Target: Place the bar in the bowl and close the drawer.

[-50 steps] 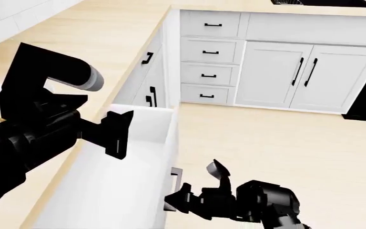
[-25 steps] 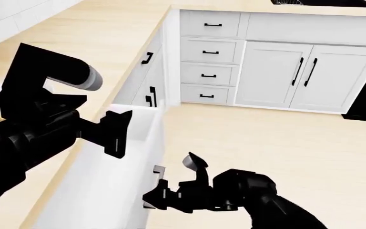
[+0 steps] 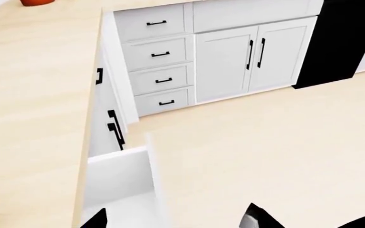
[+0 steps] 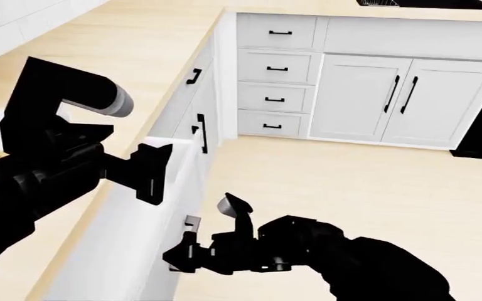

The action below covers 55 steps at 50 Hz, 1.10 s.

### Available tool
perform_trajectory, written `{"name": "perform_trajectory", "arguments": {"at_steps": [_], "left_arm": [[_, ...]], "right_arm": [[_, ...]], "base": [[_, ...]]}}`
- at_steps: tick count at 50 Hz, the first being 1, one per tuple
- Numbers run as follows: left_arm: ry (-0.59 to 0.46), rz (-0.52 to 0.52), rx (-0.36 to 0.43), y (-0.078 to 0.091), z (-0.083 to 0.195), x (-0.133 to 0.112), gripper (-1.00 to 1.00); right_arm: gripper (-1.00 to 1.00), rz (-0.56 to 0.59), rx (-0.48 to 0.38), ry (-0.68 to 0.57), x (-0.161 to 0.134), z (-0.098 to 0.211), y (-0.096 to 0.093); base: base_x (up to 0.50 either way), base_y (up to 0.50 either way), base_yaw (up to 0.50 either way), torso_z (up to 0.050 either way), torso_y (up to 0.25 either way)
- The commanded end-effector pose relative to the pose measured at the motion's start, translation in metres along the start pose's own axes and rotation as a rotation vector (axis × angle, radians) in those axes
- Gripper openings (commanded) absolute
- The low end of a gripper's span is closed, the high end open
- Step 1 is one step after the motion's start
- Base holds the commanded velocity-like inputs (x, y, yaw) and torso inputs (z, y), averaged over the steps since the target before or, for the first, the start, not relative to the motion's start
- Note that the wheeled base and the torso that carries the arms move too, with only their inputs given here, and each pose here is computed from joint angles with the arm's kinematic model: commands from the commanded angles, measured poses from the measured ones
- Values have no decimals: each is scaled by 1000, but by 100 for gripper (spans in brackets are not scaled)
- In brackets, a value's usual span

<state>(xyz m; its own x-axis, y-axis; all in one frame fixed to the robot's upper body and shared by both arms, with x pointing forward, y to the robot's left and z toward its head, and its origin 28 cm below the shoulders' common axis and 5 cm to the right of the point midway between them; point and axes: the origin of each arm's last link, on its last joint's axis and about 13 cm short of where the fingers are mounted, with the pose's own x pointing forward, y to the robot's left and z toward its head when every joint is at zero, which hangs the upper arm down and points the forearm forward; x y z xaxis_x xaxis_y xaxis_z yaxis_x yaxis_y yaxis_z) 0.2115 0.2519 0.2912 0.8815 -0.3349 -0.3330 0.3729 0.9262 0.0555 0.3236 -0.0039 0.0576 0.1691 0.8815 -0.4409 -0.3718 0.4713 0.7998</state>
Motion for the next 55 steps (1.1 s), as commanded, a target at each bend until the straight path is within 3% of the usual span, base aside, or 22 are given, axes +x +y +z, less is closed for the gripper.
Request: {"name": "perform_trajectory", "arguments": {"at_steps": [1,23,43,48,55], "left_arm": [[4,-2,-4,2,-1,3,100],[8,0,-16,5,-3,6,100],[9,2,-14,2,-4,4,100],[10,2,-15,2,-5,4,100],[12,-2,-13,-1,-5,4,100]], "right_arm": [[100,169,59,-31,19,3,36],[100,208,28,63,24,-5,52],[100,29,-1,20,7,10,25],[100,-28,-14,36,-2,9,15],[100,-20,-33,40,-45,-17,26]], "base": [[0,0,0,0,0],[0,0,0,0,1],[0,0,0,1,1],[0,0,0,0,0],[0,0,0,0,0]]}}
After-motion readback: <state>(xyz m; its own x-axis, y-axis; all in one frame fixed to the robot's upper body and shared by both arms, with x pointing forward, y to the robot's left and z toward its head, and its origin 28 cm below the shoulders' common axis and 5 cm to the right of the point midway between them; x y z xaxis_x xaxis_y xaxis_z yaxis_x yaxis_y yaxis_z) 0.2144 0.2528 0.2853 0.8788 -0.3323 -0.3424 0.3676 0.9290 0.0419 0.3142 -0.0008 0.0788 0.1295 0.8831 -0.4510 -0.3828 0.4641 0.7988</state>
